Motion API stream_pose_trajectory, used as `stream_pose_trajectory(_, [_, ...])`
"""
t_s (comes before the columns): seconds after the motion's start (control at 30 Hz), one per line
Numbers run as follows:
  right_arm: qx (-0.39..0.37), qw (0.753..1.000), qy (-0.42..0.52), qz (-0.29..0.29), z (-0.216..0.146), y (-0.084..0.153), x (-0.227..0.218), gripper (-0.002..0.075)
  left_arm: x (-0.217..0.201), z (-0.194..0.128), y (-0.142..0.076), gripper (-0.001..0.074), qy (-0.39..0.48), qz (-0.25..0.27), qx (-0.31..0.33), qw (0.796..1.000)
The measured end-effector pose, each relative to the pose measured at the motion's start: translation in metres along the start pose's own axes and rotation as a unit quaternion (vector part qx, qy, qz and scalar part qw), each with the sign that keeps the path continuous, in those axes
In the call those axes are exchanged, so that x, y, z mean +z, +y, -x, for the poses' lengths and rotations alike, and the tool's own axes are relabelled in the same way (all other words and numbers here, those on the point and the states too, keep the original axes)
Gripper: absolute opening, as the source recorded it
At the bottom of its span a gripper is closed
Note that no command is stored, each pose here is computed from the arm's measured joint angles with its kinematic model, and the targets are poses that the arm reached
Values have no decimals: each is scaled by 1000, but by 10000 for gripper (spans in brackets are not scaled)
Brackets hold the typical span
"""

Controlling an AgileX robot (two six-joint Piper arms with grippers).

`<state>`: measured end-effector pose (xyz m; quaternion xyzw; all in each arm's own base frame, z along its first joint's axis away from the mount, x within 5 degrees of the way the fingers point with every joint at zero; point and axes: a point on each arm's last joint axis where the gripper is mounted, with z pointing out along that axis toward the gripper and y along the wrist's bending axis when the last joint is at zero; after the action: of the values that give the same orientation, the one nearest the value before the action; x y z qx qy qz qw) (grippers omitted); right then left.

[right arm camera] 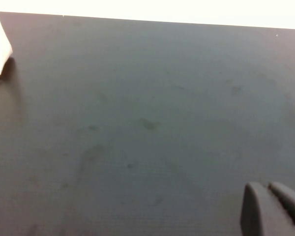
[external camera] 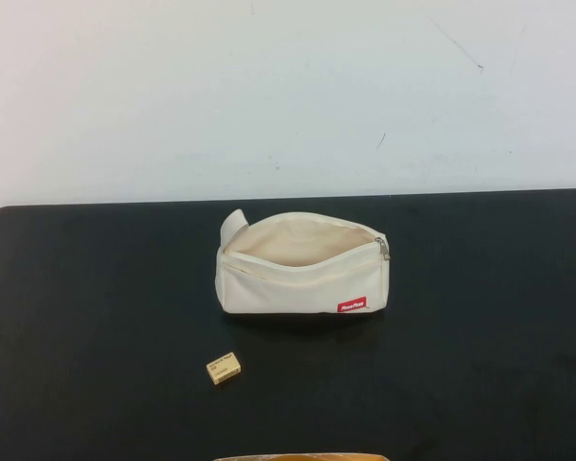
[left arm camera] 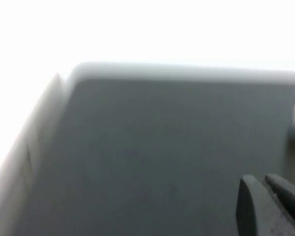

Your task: Put eraser into pencil case

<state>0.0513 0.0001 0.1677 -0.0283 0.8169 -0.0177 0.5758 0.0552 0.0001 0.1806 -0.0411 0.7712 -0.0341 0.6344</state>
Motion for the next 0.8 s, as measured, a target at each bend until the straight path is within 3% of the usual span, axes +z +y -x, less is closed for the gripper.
stream_pose_trajectory(0.13, [0,1000,0,0,0,0,0,-1,-4,25,-3,-3,-141,-13,34,989])
stream_pose_trajectory(0.3, [0,1000,0,0,0,0,0,-1,-16,52,-9,-3,-299,-37,43,953])
stream_pose_trajectory(0.4, [0,1000,0,0,0,0,0,-1,-24,61,-11,-3,-363,-47,45,930])
stream_pose_trajectory(0.5, [0,1000,0,0,0,0,0,-1,-28,64,-12,-3,-386,-53,40,920])
stream_pose_trajectory(0.57, [0,1000,0,0,0,0,0,-1,-26,64,-13,-3,-369,-58,37,927])
stream_pose_trajectory(0.63, [0,1000,0,0,0,0,0,-1,-24,68,-12,-3,-318,-54,30,946])
stream_pose_trajectory(0.8, [0,1000,0,0,0,0,0,-1,-30,108,-11,-3,-188,-24,-49,981])
